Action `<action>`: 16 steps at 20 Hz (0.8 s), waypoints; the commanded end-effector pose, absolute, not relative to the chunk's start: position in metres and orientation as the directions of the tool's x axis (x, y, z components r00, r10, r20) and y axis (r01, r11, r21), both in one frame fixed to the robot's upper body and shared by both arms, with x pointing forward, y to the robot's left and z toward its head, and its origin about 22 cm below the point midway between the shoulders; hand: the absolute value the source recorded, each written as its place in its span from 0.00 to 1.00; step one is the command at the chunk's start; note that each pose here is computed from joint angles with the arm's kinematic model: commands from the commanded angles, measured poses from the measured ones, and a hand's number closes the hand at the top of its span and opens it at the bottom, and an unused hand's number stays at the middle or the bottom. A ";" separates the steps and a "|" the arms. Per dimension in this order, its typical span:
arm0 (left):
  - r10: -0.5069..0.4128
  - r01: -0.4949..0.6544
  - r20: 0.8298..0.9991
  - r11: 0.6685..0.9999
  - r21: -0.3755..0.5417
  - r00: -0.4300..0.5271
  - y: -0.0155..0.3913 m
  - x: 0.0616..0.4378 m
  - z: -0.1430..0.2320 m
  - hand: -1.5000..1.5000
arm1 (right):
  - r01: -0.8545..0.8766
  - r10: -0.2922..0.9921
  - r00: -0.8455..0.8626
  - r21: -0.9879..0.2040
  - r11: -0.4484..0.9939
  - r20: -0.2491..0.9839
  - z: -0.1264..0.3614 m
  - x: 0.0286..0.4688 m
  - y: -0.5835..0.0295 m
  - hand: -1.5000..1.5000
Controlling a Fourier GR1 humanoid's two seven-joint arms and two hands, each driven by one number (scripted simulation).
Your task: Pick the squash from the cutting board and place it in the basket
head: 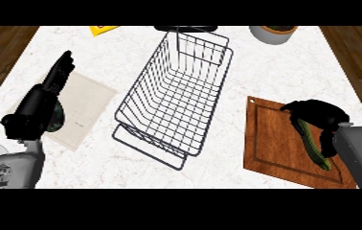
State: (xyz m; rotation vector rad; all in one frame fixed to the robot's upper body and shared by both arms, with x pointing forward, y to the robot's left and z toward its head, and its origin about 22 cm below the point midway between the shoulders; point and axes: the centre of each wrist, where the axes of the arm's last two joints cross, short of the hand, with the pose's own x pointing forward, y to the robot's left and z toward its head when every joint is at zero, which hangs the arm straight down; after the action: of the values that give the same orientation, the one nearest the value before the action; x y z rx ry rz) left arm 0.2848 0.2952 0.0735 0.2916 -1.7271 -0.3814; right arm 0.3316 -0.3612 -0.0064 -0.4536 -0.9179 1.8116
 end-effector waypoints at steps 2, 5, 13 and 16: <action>-0.396 0.020 0.899 0.913 0.407 -0.186 0.278 0.294 0.080 0.50 | -0.595 0.888 -0.442 -0.783 -0.182 0.129 -0.024 0.319 -0.361 1.00; -0.409 -0.016 0.897 0.911 0.412 -0.167 0.307 0.284 0.069 0.50 | -0.535 0.992 -0.117 -0.845 -0.021 0.050 -0.028 0.310 -0.365 1.00; -0.406 -0.020 0.904 0.913 0.407 -0.134 0.299 0.279 0.054 0.50 | -0.172 0.949 0.309 -0.977 0.123 0.065 -0.011 0.293 -0.356 1.00; -0.421 -0.037 0.896 0.907 0.420 -0.139 0.303 0.277 0.067 0.50 | 0.044 0.932 0.287 -0.975 0.218 0.221 0.023 0.299 -0.336 1.00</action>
State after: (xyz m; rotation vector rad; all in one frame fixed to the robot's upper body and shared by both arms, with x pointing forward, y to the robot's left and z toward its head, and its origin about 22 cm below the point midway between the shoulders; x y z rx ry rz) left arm 0.2800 0.3042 0.0674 0.3456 -1.6950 -0.3436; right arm 0.3020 -0.3523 0.0006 -1.0889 -0.9529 1.0492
